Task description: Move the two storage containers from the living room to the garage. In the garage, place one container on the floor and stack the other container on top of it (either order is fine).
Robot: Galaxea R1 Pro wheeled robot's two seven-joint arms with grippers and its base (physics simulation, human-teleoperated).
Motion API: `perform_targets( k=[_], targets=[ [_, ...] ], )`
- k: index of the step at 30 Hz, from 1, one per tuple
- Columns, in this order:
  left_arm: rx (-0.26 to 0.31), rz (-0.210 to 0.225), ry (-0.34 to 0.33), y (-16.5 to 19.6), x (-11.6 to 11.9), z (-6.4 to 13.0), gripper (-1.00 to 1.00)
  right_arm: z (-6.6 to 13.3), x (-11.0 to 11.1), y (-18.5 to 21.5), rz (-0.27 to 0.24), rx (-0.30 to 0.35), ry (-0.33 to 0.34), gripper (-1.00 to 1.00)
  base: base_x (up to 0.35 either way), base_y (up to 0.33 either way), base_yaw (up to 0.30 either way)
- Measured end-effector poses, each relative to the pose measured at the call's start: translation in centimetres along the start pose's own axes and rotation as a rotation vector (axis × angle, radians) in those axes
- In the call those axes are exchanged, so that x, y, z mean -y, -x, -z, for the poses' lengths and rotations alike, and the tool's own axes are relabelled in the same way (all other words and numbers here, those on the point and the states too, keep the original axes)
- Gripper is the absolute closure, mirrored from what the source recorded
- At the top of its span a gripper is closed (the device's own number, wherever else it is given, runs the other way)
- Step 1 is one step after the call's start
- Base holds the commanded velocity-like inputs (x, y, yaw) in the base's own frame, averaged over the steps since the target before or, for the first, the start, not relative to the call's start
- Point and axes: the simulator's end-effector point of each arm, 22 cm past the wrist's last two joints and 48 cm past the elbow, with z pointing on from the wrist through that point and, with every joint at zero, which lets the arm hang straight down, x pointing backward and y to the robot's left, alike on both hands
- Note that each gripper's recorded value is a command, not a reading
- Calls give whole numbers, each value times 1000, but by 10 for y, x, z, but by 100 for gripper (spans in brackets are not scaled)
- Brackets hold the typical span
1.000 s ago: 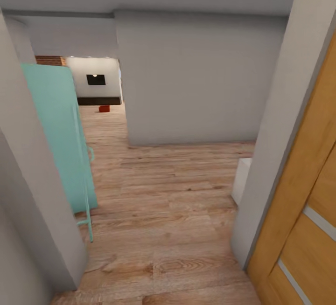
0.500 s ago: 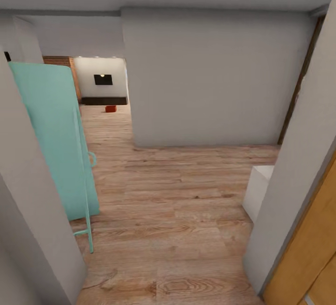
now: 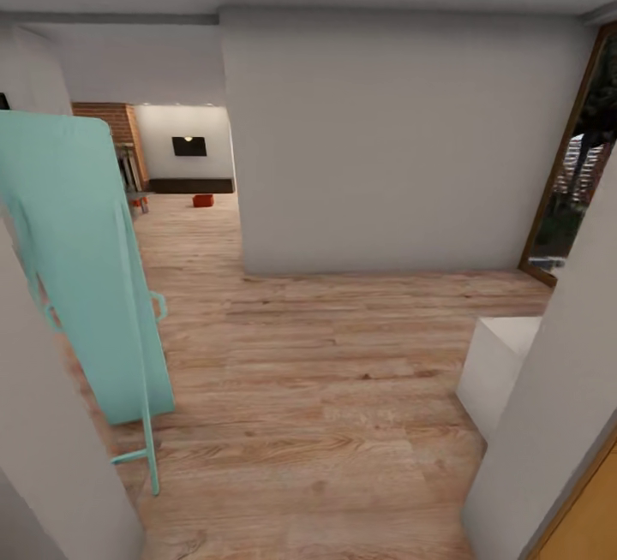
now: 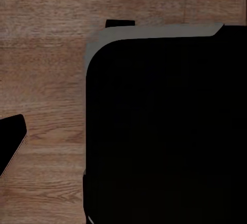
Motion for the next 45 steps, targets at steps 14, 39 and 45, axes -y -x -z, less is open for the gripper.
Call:
perform_targets(
  k=[14,39,45],
  targets=[
    [0,0,0,0,0,0,-100,0,0,0,0,0,-1,-100,322,0,0],
    [0,0,0,0,0,0,-100,0,-1,0,1,0,1,-100,322,0,0],
    [0,0,0,0,0,0,-100,0,-1,0,1,0,1,-100,322,0,0]
  ],
)
